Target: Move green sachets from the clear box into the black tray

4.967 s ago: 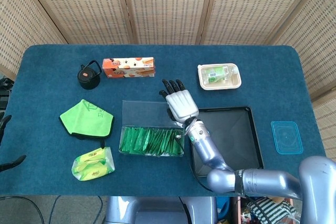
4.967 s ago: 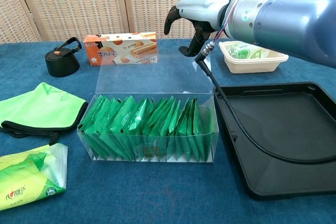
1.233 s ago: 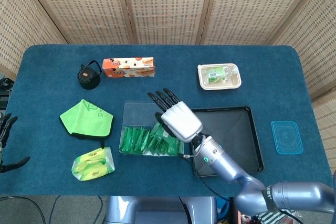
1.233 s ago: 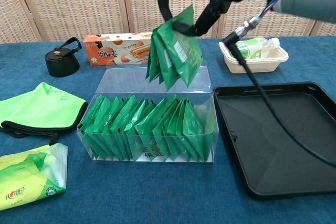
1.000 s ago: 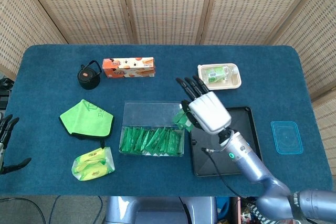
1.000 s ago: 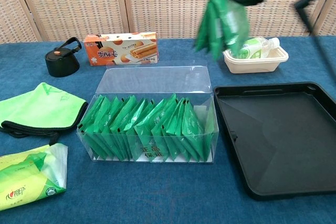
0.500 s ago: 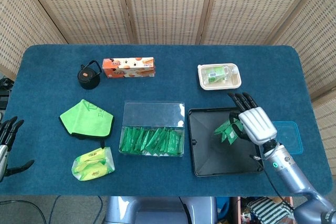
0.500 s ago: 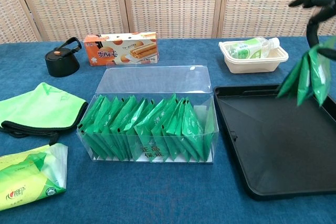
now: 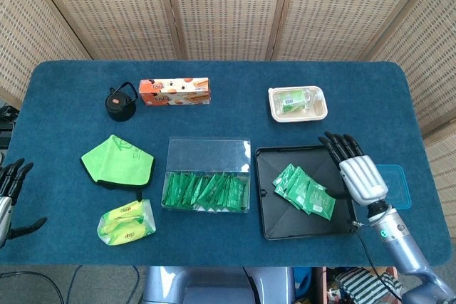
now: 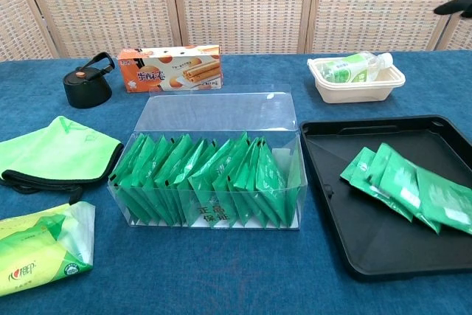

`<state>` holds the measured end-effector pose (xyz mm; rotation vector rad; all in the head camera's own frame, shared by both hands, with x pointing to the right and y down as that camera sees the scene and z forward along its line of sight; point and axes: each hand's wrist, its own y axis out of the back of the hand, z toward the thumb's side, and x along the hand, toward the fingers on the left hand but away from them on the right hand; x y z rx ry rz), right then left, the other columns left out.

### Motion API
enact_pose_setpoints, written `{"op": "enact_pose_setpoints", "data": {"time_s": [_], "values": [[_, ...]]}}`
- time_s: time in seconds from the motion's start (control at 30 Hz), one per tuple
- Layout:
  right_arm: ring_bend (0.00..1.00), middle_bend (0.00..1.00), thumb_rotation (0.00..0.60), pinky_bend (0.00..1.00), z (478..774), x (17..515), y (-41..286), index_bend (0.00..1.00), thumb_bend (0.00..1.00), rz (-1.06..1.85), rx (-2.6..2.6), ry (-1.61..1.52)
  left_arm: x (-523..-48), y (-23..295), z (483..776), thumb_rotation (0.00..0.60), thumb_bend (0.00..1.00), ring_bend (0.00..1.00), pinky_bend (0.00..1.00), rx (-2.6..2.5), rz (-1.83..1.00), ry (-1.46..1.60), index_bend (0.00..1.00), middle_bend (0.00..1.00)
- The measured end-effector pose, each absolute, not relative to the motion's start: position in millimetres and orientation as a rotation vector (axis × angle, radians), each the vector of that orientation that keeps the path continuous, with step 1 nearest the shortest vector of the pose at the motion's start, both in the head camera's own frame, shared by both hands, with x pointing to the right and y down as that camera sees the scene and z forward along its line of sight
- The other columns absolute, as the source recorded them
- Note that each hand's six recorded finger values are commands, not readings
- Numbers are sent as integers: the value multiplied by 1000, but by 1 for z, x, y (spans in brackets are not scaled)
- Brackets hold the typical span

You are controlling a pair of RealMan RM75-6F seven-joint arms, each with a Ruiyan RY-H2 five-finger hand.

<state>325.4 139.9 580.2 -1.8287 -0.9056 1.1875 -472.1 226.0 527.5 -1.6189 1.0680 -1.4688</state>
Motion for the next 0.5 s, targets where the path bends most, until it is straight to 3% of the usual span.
{"op": "enact_pose_setpoints", "data": {"time_s": [0.23, 0.5], "values": [[0, 0, 600, 0, 542, 358, 170, 0, 0, 1120, -1704, -1075, -472, 225, 521, 600, 132, 0, 0, -1591, -1436, 1089, 0, 0], [0, 0, 600, 0, 532, 398, 221, 0, 0, 1225, -1480, -1115, -474, 226, 518, 600, 133, 0, 0, -1571, -1434, 1099, 0, 0]]}}
